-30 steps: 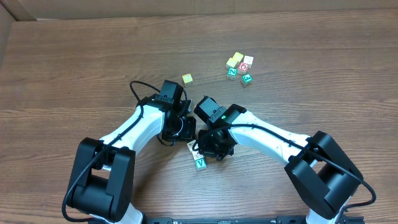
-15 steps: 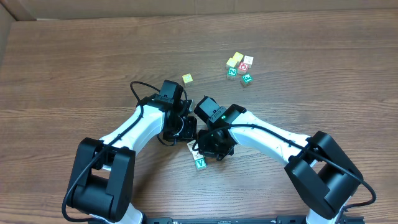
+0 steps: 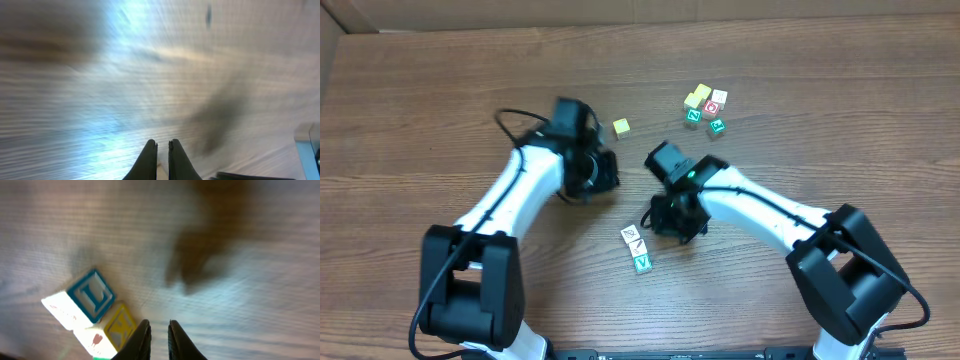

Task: Flip 3 blocks
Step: 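Open the left gripper and retract it to the left, then open the right gripper and move it above the leaf block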

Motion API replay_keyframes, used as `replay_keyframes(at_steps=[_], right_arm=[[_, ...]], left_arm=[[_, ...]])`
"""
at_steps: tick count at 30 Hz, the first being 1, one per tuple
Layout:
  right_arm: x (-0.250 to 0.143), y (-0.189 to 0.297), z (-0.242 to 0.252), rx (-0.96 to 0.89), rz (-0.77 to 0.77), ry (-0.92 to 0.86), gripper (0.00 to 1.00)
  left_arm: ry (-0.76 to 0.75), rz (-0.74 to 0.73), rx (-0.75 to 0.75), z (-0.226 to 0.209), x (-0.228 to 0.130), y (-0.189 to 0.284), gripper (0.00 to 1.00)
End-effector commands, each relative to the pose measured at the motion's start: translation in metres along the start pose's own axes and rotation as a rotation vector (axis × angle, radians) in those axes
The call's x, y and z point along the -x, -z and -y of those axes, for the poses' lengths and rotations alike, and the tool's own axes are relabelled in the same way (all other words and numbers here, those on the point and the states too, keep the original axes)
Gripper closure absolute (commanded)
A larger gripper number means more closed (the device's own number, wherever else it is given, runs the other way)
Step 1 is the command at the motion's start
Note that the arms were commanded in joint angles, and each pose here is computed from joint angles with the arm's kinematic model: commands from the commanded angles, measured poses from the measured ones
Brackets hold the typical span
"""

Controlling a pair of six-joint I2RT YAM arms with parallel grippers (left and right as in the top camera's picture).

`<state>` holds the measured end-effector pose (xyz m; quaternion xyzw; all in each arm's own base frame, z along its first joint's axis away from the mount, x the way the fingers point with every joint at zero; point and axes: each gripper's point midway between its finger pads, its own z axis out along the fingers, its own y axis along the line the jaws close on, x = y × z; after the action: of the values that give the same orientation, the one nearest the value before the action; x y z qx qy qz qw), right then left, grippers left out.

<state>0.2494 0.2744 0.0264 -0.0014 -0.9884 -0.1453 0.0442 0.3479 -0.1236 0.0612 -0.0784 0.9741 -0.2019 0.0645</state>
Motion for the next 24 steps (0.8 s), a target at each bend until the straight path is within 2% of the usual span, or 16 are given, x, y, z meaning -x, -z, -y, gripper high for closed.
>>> replay_keyframes(at_steps=[1,7,12,15,18,20,22,23,24], right_arm=[[0.030,0.038,-0.021,0.050,0.109,0.126,0.83],[0.036,0.069,-0.059,0.097,0.165,0.228,0.81],[0.018,0.062,-0.092,0.110,0.194,0.316,0.82],[0.003,0.053,-0.103,0.067,0.223,0.337,0.83],[-0.014,0.045,-0.112,0.013,0.262,0.355,0.84],[-0.021,0.042,-0.117,-0.020,0.298,0.363,0.85],[-0.028,0.041,-0.121,-0.065,0.358,0.365,0.87],[-0.030,0.040,-0.122,-0.082,0.378,0.363,0.88],[-0.032,0.038,-0.123,-0.093,0.395,0.365,0.89]], left_arm=[[0.139,0.076,0.025,-0.021,0.031,0.025,0.96],[0.357,0.114,0.077,-0.084,0.044,0.051,0.96],[0.472,0.118,0.113,-0.124,0.041,0.066,0.95],[0.503,0.117,0.138,-0.136,0.038,0.070,0.89],[0.509,0.121,0.153,-0.140,0.037,0.071,0.49],[0.509,0.120,0.153,-0.140,0.037,0.071,0.42],[0.510,0.120,0.152,-0.140,0.037,0.071,0.11],[0.509,0.120,0.152,-0.140,0.037,0.071,0.00],[0.509,0.120,0.152,-0.140,0.037,0.071,0.00]])
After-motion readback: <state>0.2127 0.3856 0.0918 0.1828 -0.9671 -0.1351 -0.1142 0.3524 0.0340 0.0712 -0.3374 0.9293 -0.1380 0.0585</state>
